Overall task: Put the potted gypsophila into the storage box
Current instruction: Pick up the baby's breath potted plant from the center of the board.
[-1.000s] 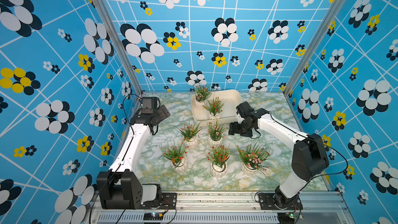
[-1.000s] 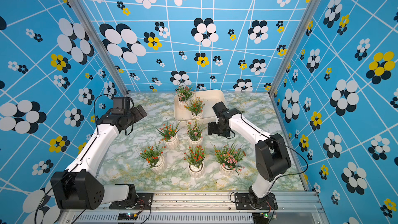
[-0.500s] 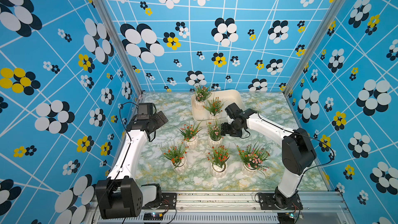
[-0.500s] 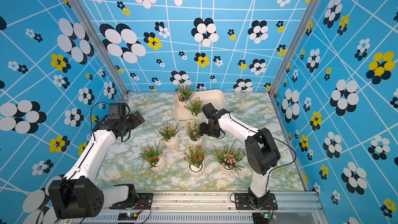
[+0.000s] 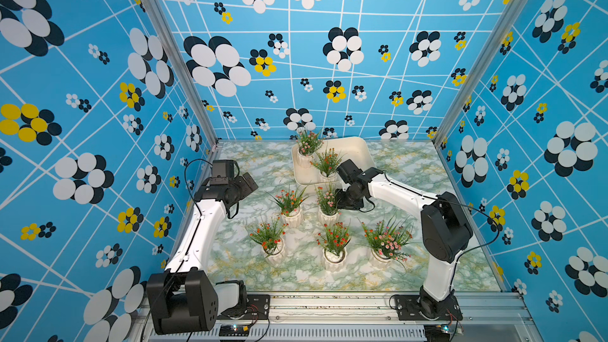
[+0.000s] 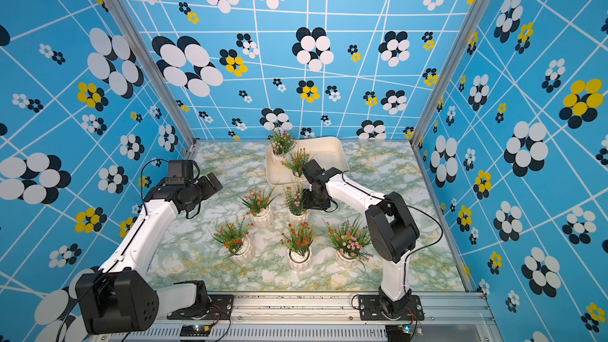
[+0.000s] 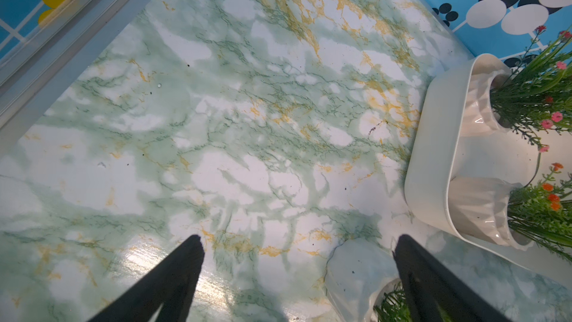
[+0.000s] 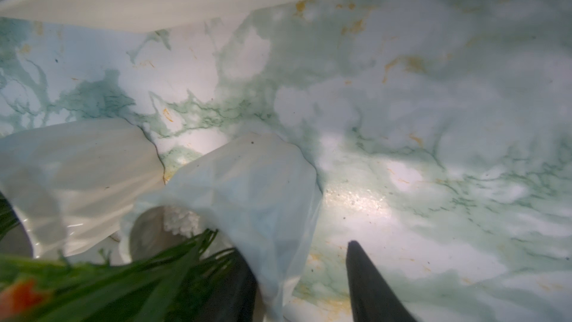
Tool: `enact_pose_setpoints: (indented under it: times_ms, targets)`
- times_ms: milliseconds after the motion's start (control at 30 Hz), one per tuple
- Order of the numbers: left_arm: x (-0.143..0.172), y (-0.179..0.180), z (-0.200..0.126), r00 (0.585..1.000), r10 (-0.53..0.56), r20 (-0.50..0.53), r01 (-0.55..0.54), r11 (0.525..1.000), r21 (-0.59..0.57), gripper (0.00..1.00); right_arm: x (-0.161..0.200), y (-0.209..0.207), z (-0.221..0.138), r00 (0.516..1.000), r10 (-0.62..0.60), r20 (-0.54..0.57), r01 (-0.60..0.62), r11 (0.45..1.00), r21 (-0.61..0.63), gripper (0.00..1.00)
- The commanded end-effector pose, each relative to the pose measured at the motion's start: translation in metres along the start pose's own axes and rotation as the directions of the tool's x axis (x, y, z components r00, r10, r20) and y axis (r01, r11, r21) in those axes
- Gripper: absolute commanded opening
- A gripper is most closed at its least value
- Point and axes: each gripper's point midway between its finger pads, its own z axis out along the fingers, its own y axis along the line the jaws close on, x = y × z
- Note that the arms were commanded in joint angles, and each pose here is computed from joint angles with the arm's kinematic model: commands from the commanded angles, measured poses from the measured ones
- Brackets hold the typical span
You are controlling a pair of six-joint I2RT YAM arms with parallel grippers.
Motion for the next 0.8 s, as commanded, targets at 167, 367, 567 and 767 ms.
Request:
enact_pose_setpoints:
  times_ms: [167, 367, 567, 767]
  targets:
    - [0.006, 0.004, 0.005, 1.000, -0.016, -0.009, 0.016, 1.000, 0.009, 1.00, 0.000, -0.006, -0.003, 0.999, -0.034, 0.006, 0.033, 0.995, 0.094, 0.29]
    - [0.009, 0.007, 0.009, 1.000, -0.021, -0.021, 0.021, 1.000, 0.009, 0.99, -0.002, -0.007, -0.009, 0.999, -0.049, 0.013, 0.047, 0.992, 0.115, 0.17]
    - [0.010, 0.008, 0.012, 0.999, -0.019, -0.028, 0.019, 1.000, 0.009, 1.00, -0.004, -0.006, -0.014, 0.998, -0.050, 0.025, 0.046, 0.992, 0.113, 0.04]
    - [0.009, 0.007, 0.014, 0.999, -0.023, -0.034, 0.023, 1.000, 0.012, 0.99, -0.007, -0.004, -0.027, 0.997, -0.074, 0.027, 0.070, 0.990, 0.123, 0.02]
